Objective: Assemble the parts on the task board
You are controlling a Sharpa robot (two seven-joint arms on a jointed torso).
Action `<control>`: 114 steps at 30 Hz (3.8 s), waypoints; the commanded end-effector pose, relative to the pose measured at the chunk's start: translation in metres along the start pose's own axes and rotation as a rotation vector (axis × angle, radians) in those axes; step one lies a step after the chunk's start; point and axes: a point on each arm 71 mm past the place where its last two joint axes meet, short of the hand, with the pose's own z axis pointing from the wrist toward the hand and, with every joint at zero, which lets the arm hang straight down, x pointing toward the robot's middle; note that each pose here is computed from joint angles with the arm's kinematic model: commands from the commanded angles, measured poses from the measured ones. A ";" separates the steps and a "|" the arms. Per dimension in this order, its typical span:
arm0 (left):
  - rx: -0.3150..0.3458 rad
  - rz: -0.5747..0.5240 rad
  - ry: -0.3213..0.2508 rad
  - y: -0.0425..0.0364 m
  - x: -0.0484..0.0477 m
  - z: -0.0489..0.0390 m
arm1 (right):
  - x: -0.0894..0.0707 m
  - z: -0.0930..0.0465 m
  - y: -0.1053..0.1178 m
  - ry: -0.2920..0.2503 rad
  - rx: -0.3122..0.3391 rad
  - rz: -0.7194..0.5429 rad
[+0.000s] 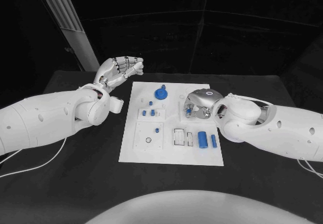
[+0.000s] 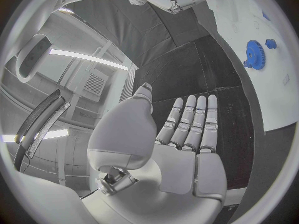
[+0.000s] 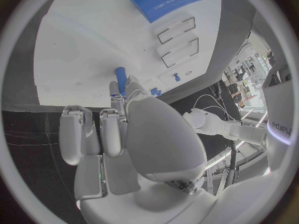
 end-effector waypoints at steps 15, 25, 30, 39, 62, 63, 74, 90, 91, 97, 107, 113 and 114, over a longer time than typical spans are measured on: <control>0.138 -0.007 0.005 -0.0099 -0.0003 0.0000 | -0.024 -0.022 0.008 -0.205 -0.089 0.063; 0.137 -0.007 0.006 -0.0089 0.0010 0.0012 | -0.034 -0.023 0.035 -0.255 -0.208 0.112; 0.137 -0.006 0.007 -0.0083 0.0020 0.0026 | -0.034 -0.016 0.061 -0.233 -0.295 0.139; 0.138 -0.005 0.007 -0.0080 0.0036 0.0042 | -0.031 -0.002 0.100 -0.170 -0.403 0.154; 0.138 -0.005 0.008 -0.0079 0.0049 0.0052 | -0.011 0.022 0.133 0.049 -0.472 -0.033; 0.138 -0.005 0.008 -0.0079 0.0049 0.0052 | -0.010 0.023 0.134 0.056 -0.474 -0.041; 0.139 -0.005 0.008 -0.0080 0.0047 0.0049 | -0.001 0.029 0.141 0.103 -0.486 -0.087; 0.138 -0.004 0.007 -0.0081 0.0037 0.0041 | 0.004 0.031 0.149 0.123 -0.502 -0.122; 0.138 -0.005 0.007 -0.0081 0.0037 0.0042 | 0.004 0.031 0.149 0.125 -0.503 -0.123; 0.139 -0.006 0.009 -0.0082 0.0038 0.0040 | 0.008 0.032 0.152 0.140 -0.505 -0.123; 0.138 -0.003 0.004 -0.0080 0.0019 0.0033 | 0.014 0.033 0.152 0.170 -0.498 -0.129; 0.138 -0.003 0.005 -0.0080 0.0023 0.0035 | 0.018 0.033 0.153 0.196 -0.495 -0.138; 0.138 -0.003 0.005 -0.0080 0.0023 0.0035 | 0.018 0.033 0.153 0.199 -0.494 -0.140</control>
